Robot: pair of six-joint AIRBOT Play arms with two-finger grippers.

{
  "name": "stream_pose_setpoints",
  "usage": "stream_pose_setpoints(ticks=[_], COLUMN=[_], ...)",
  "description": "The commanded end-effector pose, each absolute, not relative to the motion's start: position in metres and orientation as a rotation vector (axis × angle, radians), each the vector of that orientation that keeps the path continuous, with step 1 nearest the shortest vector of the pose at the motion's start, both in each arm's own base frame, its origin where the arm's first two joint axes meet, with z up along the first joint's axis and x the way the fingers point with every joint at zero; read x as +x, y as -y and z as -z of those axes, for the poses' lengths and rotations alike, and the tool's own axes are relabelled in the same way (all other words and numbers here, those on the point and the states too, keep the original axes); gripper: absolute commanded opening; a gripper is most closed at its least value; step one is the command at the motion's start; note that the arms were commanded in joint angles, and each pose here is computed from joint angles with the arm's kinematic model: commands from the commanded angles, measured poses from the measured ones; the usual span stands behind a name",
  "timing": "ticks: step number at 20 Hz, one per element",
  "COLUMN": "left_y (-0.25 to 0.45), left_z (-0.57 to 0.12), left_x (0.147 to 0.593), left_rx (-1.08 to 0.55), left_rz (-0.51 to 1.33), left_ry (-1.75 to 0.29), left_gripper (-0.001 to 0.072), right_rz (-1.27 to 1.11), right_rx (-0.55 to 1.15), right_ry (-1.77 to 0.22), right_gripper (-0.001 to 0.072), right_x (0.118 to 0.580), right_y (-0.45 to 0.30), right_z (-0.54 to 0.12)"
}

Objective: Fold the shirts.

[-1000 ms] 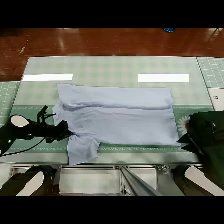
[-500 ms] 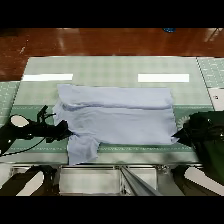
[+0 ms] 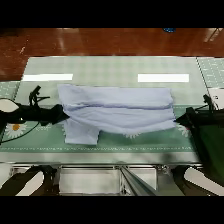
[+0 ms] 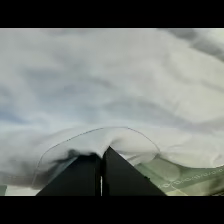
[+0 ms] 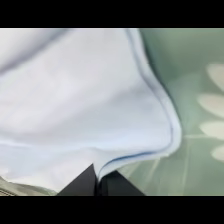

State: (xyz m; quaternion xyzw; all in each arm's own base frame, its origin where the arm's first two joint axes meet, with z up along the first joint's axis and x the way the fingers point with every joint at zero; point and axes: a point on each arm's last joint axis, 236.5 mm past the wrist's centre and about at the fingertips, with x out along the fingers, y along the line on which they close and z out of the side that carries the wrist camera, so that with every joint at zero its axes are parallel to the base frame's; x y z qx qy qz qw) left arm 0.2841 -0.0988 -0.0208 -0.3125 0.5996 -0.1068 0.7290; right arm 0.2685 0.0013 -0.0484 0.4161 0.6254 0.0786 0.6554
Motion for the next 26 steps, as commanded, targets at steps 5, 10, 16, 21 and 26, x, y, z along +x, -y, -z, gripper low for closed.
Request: stream_pose_setpoints(ticks=[5,10,16,21,26], left_y=[0.081,0.081,0.092,0.106,0.062], left_z=[-0.003,0.014,0.020,0.060,0.008], left_x=[0.378,0.441,0.486,0.461,0.438], left_rx=[-0.606,-0.647,-0.636,-0.635,-0.614], left_rz=[0.249,0.211,0.236,0.259,0.316], left_ry=[-1.262,-1.244,-1.233,-1.404,-1.462], left_gripper=[0.0017,0.0017,0.0017,0.0503,0.0504], right_rz=[-0.240,-0.287,-0.247,-0.233,-0.166], right_rx=[0.990,0.982,0.971,0.955,0.856], right_ry=[-1.074,-1.068,-1.079,-1.106,-1.098], right_gripper=[0.0023,0.0023,0.0023,0.0415,0.0414], right_x=[0.352,0.382,0.430,0.432,0.416], right_y=[0.012,0.005,0.009,0.015,0.073], right_z=[-0.011,-0.003,0.018,0.043,0.010])
